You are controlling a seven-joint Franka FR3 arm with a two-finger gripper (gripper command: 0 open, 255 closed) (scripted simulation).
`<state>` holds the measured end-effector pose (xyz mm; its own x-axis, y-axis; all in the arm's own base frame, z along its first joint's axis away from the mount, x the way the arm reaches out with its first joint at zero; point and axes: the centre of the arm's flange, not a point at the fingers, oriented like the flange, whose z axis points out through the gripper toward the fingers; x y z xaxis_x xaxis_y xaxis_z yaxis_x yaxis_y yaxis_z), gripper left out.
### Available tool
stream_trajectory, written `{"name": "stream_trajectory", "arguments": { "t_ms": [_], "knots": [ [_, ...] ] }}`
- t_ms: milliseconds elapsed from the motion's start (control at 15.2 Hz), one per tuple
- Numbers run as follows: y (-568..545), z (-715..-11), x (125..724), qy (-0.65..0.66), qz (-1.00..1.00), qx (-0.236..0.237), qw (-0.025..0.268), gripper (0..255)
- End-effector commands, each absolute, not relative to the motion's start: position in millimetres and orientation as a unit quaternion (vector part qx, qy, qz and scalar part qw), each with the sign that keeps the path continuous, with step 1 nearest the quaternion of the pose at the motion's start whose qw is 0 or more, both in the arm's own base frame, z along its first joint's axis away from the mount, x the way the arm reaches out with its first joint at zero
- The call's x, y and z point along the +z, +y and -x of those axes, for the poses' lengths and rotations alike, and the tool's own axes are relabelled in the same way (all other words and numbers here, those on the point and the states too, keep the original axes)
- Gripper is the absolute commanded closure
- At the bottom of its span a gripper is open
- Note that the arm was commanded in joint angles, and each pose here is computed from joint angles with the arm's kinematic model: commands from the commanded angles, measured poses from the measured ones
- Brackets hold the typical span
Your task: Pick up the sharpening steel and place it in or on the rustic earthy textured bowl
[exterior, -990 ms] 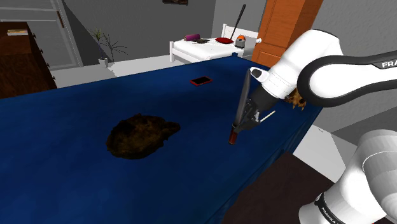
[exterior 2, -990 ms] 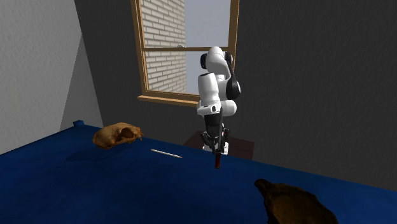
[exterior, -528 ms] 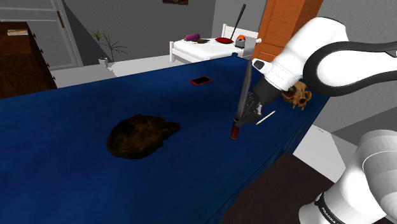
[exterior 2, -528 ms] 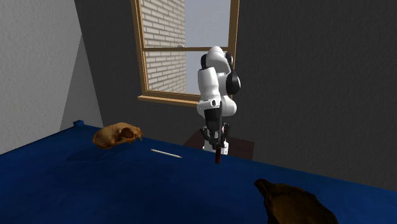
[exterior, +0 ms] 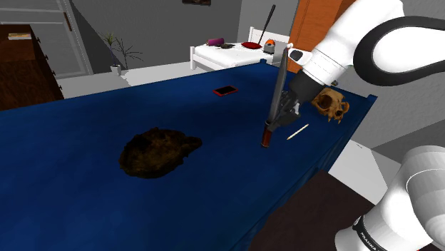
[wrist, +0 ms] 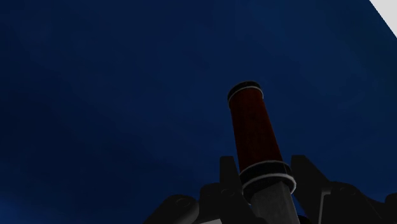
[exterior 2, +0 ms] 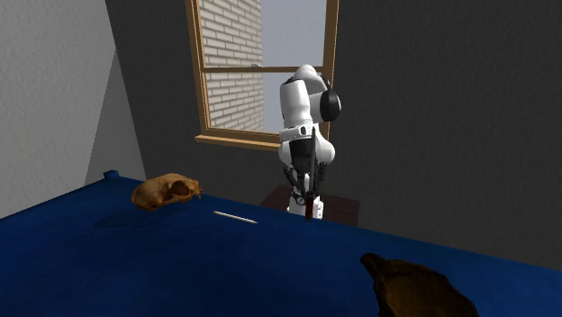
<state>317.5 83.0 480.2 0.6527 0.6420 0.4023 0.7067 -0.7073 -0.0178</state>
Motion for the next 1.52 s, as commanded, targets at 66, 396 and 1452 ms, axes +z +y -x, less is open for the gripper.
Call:
{"name": "stream_trajectory", "arguments": {
  "t_ms": [66, 396, 1452],
  "knots": [
    [83.8, -317.4, 496.2, -0.373, 0.905, -0.186, 0.087, 255],
    [83.8, -317.4, 522.6, -0.373, 0.905, -0.186, 0.087, 255],
    [83.8, -317.4, 601.9, -0.373, 0.905, -0.186, 0.087, 255]
  ]
}}
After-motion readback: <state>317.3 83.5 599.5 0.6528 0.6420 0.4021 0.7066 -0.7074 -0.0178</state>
